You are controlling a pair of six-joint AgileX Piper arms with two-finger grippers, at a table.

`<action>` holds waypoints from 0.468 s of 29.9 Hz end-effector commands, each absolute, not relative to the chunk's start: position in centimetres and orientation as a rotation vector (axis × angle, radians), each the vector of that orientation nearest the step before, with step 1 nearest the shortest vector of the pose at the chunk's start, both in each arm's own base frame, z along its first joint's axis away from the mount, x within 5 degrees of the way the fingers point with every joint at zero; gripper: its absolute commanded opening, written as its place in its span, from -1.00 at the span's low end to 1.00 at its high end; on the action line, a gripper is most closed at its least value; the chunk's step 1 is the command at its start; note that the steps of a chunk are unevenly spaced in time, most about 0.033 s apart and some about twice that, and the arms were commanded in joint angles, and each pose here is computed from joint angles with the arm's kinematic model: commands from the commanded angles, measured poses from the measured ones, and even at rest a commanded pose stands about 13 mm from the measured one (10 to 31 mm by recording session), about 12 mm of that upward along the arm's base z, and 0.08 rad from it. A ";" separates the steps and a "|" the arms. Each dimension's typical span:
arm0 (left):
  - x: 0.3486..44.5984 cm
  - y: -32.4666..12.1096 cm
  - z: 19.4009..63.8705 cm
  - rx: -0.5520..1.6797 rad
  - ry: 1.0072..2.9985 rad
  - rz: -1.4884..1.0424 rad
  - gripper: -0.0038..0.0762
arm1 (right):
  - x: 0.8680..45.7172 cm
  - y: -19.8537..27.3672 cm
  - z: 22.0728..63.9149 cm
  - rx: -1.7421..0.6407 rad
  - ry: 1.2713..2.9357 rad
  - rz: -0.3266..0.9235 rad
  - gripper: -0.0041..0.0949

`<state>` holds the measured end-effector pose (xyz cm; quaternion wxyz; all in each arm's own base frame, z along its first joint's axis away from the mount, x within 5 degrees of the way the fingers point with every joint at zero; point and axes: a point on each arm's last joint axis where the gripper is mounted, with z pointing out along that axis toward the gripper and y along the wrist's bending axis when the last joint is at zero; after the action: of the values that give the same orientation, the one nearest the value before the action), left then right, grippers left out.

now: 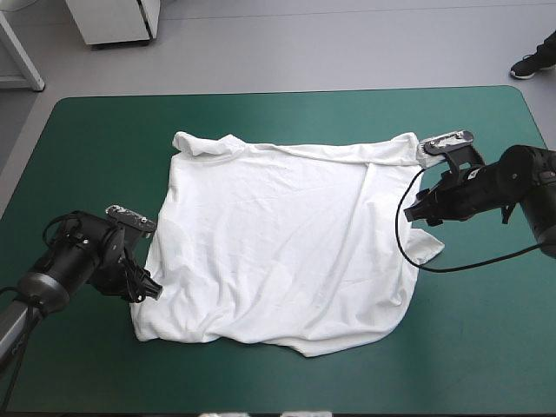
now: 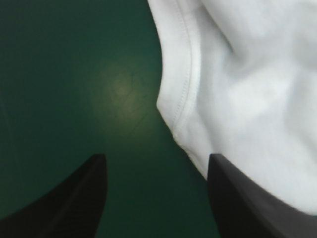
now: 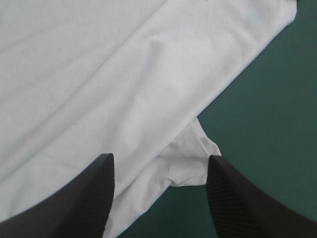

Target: Fold the cloth

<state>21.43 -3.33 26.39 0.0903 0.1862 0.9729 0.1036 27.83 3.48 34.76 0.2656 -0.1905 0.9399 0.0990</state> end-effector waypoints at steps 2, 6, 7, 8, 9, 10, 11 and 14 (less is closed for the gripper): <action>22.5 -2.7 26.1 0.490 2.850 0.336 0.23 | 27.4 3.6 36.5 -0.500 2.458 0.270 0.15; 23.3 -2.5 25.1 0.431 2.879 0.228 0.23 | 27.4 3.6 36.5 -0.497 2.453 0.268 0.15; 23.4 -2.4 25.0 0.434 2.884 0.227 0.23 | 27.5 3.6 36.5 -0.496 2.449 0.267 0.15; 23.6 -2.3 24.8 0.430 2.886 0.231 0.23 | 27.5 3.6 36.5 -0.496 2.449 0.267 0.15; 23.8 -2.3 24.7 0.428 2.886 0.230 0.23 | 27.5 3.6 36.5 -0.496 2.449 0.267 0.15; 23.9 -2.3 24.5 0.429 2.888 0.230 0.23 | 27.5 3.6 36.6 -0.495 2.448 0.266 0.15; 24.0 -2.3 24.3 0.431 2.890 0.229 0.23 | 27.5 3.6 36.6 -0.495 2.448 0.266 0.15; 24.3 -2.7 23.6 0.439 2.914 0.179 0.23 | 27.6 3.6 36.4 -0.499 2.455 0.257 0.15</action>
<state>23.94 -2.40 22.97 0.0737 0.1487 0.9834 0.0734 27.84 3.51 34.73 0.2662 -0.1903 0.9398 0.0990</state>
